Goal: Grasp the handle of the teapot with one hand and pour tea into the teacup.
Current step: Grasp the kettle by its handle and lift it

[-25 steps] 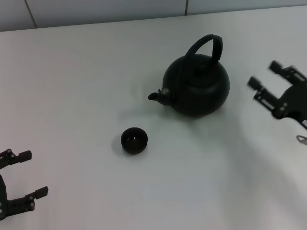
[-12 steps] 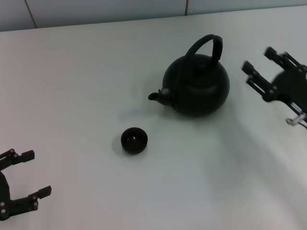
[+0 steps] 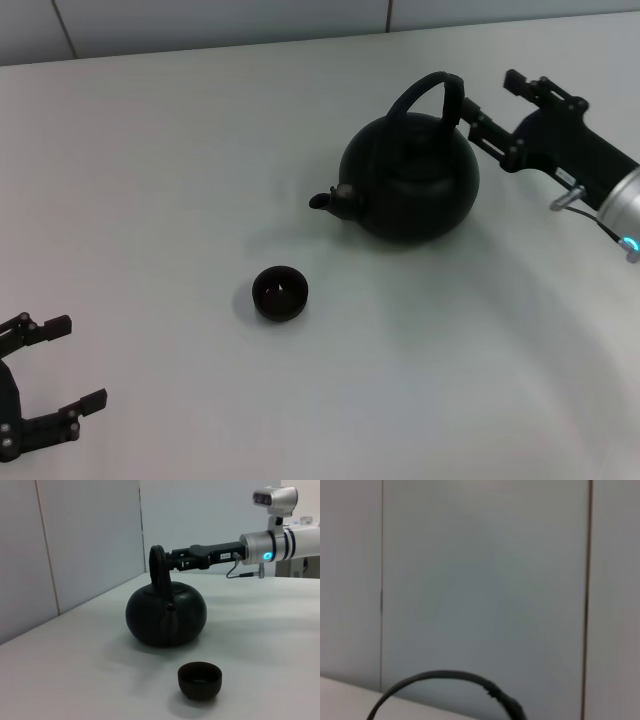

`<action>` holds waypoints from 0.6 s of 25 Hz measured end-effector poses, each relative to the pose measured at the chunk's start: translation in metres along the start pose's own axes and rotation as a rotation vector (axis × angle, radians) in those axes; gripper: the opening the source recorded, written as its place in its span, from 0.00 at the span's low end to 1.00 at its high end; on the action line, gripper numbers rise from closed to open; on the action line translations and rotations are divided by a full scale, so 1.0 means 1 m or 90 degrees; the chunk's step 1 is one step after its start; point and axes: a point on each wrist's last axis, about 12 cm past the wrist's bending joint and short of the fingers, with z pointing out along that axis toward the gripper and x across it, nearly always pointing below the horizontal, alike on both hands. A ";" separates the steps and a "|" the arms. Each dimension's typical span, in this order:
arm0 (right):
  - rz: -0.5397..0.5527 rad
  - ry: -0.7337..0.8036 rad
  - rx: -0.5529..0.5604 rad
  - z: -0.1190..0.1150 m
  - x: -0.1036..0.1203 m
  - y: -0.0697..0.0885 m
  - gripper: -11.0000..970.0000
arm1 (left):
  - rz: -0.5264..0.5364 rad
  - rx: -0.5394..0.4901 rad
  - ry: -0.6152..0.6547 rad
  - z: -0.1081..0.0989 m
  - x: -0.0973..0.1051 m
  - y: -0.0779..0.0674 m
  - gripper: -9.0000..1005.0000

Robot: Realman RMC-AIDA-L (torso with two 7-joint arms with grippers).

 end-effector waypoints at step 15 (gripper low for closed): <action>0.001 0.032 -0.021 0.017 -0.003 0.001 0.68 | -0.002 -0.007 -0.002 -0.001 0.000 0.000 0.85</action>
